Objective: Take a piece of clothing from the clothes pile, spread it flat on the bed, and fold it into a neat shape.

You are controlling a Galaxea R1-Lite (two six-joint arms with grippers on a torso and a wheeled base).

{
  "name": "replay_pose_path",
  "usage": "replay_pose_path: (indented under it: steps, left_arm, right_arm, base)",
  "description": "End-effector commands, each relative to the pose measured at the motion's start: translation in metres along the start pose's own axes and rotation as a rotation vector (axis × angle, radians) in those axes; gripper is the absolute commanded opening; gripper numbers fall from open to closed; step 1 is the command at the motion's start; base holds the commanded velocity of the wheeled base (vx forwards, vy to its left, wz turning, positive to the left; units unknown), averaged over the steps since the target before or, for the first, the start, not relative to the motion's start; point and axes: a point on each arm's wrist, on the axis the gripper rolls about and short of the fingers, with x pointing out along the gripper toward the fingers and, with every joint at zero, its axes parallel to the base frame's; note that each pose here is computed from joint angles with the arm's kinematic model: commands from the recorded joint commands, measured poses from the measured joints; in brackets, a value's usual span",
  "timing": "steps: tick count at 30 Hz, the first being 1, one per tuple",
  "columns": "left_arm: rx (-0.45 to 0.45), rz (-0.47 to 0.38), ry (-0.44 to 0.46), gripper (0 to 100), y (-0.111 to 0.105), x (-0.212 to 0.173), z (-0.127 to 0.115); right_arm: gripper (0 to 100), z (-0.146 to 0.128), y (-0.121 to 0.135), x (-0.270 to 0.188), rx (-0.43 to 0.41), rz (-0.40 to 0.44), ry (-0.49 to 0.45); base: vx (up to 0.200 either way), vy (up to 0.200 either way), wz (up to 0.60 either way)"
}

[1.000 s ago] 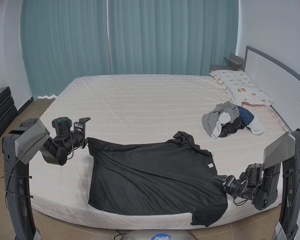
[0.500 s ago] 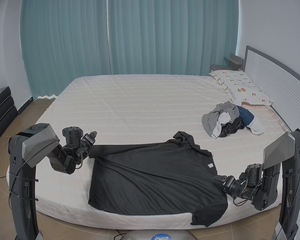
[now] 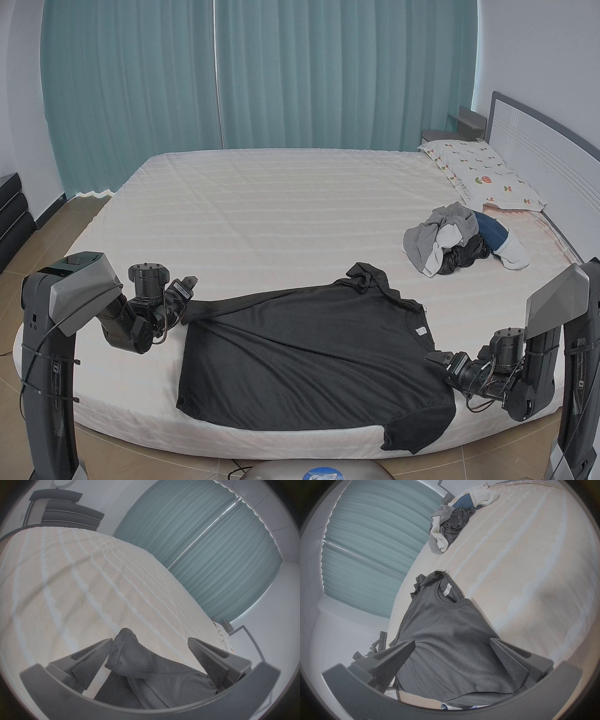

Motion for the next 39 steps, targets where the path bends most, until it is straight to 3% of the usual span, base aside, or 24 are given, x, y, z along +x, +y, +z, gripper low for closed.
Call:
replay_pose_path:
  steps: [1, 4, 6, 10, 19, 25, 30, 39]
  left_arm:
    - [-0.025, -0.001, 0.022, 100, 0.003, -0.001, -0.002]
    - [-0.079, -0.007, 0.059, 100, 0.005, -0.005, -0.003]
    - [-0.166, -0.029, 0.148, 100, -0.003, -0.021, 0.002]
    - [-0.23, -0.048, 0.204, 100, -0.009, -0.045, 0.007]
    - [-0.232, -0.021, 0.247, 100, -0.009, -0.08, 0.001]
    - [-0.264, 0.069, 0.309, 100, 0.01, -0.11, -0.014]
    - [-0.306, 0.103, 0.365, 100, 0.018, -0.126, -0.025]
    - [-0.292, -0.008, 0.326, 100, 0.027, -0.144, -0.033]
  right_arm:
    - [100, 0.0, 0.001, 0.0, -0.002, 0.007, -0.005]
    - [100, 0.001, 0.001, 0.0, -0.003, 0.007, -0.007]
    - [100, 0.001, 0.001, 0.0, -0.003, 0.007, -0.007]
    - [100, 0.0, 0.001, 0.0, -0.002, 0.006, -0.006]
    - [100, 0.001, 0.0, 0.001, -0.004, 0.006, -0.006]
    - [100, 0.001, 0.0, 0.001, -0.012, 0.006, -0.006]
    - [100, 0.0, 0.0, 0.001, -0.012, 0.004, -0.004]
    - [100, -0.001, -0.001, 0.002, -0.04, 0.001, -0.002]
  base:
    - [0.0, 0.0, 0.0]
    - [0.0, 0.0, 0.0]
    - [0.0, 0.0, 0.0]
    - [0.0, 0.0, 0.0]
    - [0.0, 0.0, 0.0]
    - [0.0, 0.0, 0.0]
    - [-0.2, 0.0, 0.0]
    - [-0.089, 0.0, 0.0]
